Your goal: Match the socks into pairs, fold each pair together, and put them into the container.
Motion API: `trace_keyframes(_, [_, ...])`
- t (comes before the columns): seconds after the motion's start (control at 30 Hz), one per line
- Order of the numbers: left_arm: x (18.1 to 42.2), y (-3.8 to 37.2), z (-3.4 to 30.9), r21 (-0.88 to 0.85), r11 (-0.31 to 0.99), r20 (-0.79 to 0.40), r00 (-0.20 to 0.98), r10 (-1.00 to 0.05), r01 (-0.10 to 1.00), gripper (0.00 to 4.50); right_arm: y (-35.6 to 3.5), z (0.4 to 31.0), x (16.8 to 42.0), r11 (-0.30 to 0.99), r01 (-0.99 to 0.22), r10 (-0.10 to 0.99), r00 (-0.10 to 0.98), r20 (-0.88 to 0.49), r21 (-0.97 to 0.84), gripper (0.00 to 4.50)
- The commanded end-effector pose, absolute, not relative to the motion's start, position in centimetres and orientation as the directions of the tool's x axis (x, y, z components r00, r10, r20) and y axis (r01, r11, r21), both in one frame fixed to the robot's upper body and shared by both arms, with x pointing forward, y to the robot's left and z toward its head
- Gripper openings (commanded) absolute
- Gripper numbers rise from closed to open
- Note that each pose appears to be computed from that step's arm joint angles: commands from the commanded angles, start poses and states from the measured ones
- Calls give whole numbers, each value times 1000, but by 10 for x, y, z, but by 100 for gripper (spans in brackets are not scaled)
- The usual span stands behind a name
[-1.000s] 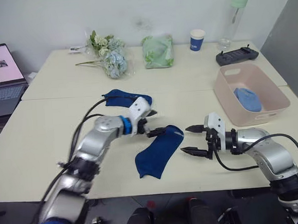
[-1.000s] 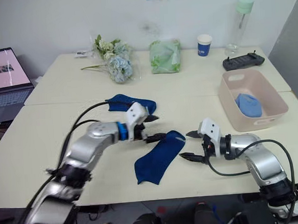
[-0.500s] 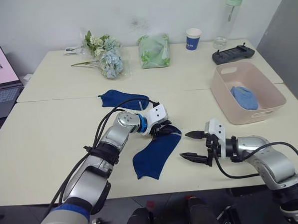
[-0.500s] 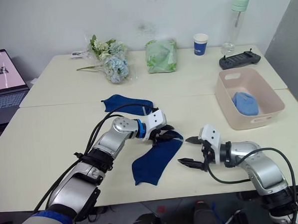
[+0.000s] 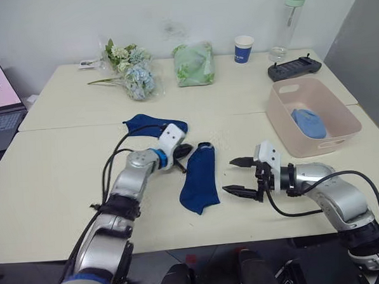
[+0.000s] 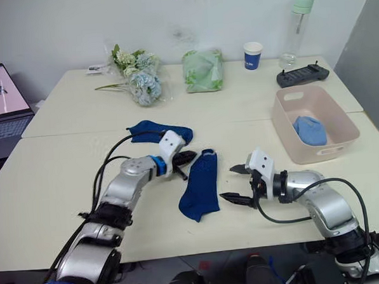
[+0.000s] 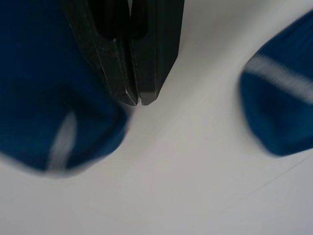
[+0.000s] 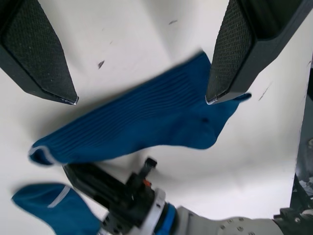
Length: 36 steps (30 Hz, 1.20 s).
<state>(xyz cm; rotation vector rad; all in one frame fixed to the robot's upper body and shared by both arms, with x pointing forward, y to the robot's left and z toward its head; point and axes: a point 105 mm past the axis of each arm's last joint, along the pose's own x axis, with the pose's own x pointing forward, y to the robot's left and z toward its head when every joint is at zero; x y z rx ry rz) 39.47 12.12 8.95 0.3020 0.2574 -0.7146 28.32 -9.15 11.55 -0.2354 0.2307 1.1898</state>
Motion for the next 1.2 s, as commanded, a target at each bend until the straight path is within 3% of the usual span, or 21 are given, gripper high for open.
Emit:
trace_keyframes(0.03, [382, 161, 88, 167, 818, -341, 811, -475, 550, 5, -91, 121, 282, 346, -934, 886, 355, -298, -86, 450])
trace_keyframes(0.1, [364, 184, 89, 139, 879, -330, 858, -394, 457, 5, -91, 114, 282, 336, -938, 879, 347, -329, -91, 450])
trace_keyframes(0.17, [342, 189, 88, 125, 894, -336, 866, -370, 430, 5, -90, 109, 280, 313, -944, 875, 329, -355, -103, 450])
trace_keyframes(0.27, [317, 170, 98, 56, 864, -270, 840, -470, 501, 5, -89, 106, 277, 294, -952, 879, 305, -365, -87, 450])
trace_keyframes(0.37, [313, 161, 105, 43, 845, -228, 829, -510, 532, 5, -89, 106, 279, 298, -951, 883, 307, -355, -83, 450])
trace_keyframes(0.5, [331, 144, 127, 98, 777, -173, 780, -602, 622, 5, -86, 110, 283, 294, -952, 889, 304, -342, -81, 450])
trace_keyframes(0.53, [336, 139, 132, 127, 744, -171, 753, -635, 656, 22, -85, 110, 283, 292, -953, 890, 303, -341, -83, 450])
trace_keyframes(0.67, [354, 121, 140, 184, 607, -203, 634, -746, 773, 123, -86, 114, 286, 301, -949, 889, 315, -333, -93, 450])
trace_keyframes(0.83, [391, 108, 125, 319, 468, -330, 560, -760, 824, 278, -90, 116, 287, 340, -935, 878, 355, -322, -103, 450])
trace_keyframes(1.1, [416, 84, 117, 358, 418, -355, 536, -766, 835, 278, -92, 120, 282, 393, -914, 864, 406, -299, -107, 450])
trace_keyframes(1.2, [415, 73, 111, 363, 366, -380, 495, -781, 857, 278, -95, 119, 278, 409, -906, 853, 422, -305, -109, 450])
